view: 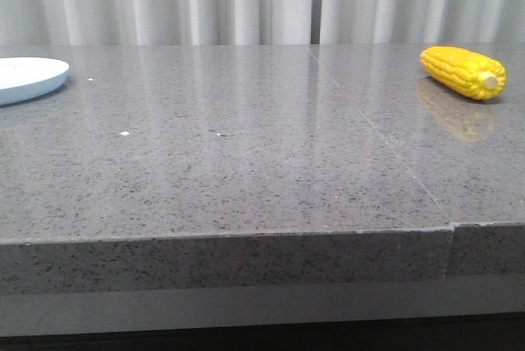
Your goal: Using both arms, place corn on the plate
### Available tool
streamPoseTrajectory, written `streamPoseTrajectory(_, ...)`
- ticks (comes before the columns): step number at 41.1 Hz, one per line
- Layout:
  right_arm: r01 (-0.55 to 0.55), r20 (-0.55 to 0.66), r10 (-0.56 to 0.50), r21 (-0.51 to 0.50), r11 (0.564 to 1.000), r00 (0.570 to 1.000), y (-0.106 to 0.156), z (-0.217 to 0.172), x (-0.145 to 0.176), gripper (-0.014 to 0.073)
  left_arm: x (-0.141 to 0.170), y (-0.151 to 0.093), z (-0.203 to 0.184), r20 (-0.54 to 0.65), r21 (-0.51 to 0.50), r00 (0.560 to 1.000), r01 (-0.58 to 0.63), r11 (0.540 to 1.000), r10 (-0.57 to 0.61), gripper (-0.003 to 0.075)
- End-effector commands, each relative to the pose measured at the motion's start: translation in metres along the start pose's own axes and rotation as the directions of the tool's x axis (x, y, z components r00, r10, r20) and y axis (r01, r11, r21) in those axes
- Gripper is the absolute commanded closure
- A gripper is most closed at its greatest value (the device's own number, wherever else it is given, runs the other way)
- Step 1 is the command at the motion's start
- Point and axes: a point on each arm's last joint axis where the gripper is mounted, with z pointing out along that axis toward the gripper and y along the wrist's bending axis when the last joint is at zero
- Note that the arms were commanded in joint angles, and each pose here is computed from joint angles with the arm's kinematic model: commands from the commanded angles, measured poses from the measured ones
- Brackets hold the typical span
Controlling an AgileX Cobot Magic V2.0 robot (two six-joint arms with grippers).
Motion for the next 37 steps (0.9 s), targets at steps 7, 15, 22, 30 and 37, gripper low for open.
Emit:
streamPoseTrajectory(7, 0.007, 0.094, -0.006, -0.006, 1.000, 0.996, 0.001, -0.006, -0.015, -0.0020, -0.040, 0.005, 0.030, -0.019, -0.030, 1.000, -0.024, 0.999, 0.024, 0.0205)
streamPoseTrajectory(15, 0.007, 0.094, -0.006, -0.006, 1.000, 0.996, 0.001, -0.006, -0.015, -0.0020, -0.063, 0.037, 0.072, -0.117, -0.083, 0.991, 0.064, 0.995, -0.073, 0.0205)
streamPoseTrajectory(22, 0.007, 0.094, -0.006, -0.006, 1.000, 0.996, 0.001, -0.006, -0.015, -0.0020, -0.076, 0.069, 0.107, -0.134, -0.021, 0.976, 0.171, 0.985, -0.173, 0.0205)
streamPoseTrajectory(30, 0.007, 0.094, -0.006, -0.006, 1.000, 0.996, 0.001, -0.006, -0.015, -0.0020, -0.084, 0.094, 0.154, -0.175, -0.018, 0.958, 0.229, 0.973, -0.228, 0.0205)
streamPoseTrajectory(37, 0.007, 0.094, -0.006, -0.006, 1.000, 0.996, 0.001, -0.006, -0.015, -0.0020, -0.092, 0.107, 0.187, -0.180, -0.025, 0.955, 0.234, 0.972, -0.235, 0.0205)
